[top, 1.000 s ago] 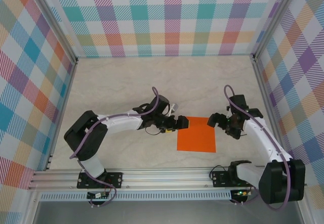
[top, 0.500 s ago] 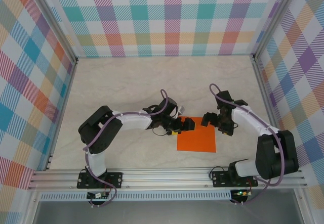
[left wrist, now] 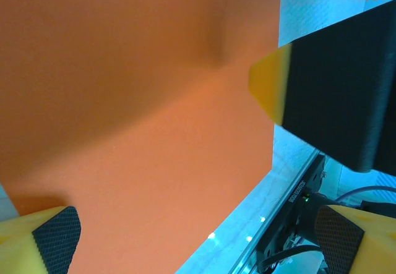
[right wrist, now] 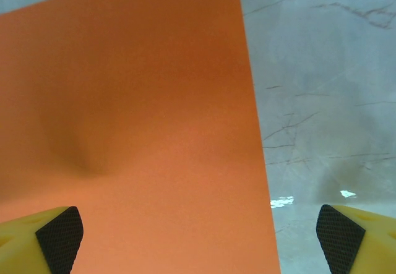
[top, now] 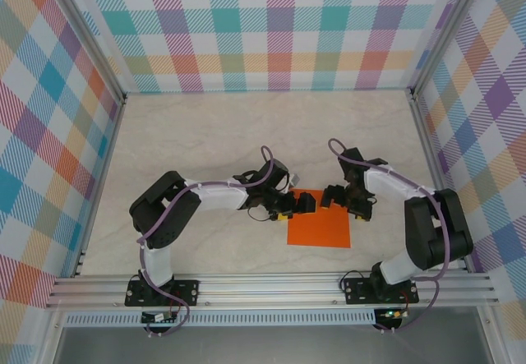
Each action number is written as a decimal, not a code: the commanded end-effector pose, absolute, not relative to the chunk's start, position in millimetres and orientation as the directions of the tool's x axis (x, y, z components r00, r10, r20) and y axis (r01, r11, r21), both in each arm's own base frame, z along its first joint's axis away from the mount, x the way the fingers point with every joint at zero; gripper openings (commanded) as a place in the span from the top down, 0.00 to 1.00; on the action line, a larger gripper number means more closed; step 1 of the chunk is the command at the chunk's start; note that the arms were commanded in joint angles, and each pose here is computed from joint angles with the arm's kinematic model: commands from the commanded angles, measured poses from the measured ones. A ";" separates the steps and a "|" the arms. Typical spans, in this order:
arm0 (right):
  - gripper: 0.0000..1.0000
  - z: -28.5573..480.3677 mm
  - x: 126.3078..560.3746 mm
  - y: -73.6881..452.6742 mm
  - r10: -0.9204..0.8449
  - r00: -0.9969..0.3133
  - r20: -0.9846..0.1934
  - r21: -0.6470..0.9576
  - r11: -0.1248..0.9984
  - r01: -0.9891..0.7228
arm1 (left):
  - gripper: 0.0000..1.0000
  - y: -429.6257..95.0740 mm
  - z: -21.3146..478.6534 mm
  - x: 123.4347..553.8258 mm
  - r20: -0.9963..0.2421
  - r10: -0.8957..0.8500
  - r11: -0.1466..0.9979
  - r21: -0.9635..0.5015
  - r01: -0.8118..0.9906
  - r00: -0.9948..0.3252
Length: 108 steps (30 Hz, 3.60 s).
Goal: Fold a paper plane with a square sheet of paper (fold left side to right side)
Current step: Pick up the square sheet of paper from the bottom-center of the table.
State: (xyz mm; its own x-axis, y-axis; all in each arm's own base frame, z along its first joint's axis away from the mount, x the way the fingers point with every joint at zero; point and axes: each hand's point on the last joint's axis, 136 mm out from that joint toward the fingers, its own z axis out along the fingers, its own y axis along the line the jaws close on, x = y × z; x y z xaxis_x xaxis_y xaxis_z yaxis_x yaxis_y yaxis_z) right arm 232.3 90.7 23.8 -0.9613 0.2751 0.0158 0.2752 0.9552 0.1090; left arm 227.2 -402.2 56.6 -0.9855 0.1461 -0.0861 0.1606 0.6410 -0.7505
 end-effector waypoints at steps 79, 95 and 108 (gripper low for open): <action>0.00 22.3 280.6 107.1 0.179 -0.984 0.010 0.121 0.976 0.179 | 0.00 -410.4 49.9 227.8 -0.087 0.148 0.683 -0.712 0.165 -0.985; 0.00 20.9 240.1 148.3 0.113 -0.989 0.095 0.210 0.969 0.130 | 0.00 -411.8 48.1 228.7 -0.086 0.148 0.683 -0.711 0.165 -0.985; 0.00 36.6 251.0 147.2 0.081 -0.995 0.054 0.194 0.977 0.090 | 0.00 -411.2 46.8 229.1 -0.083 0.146 0.687 -0.708 0.161 -0.986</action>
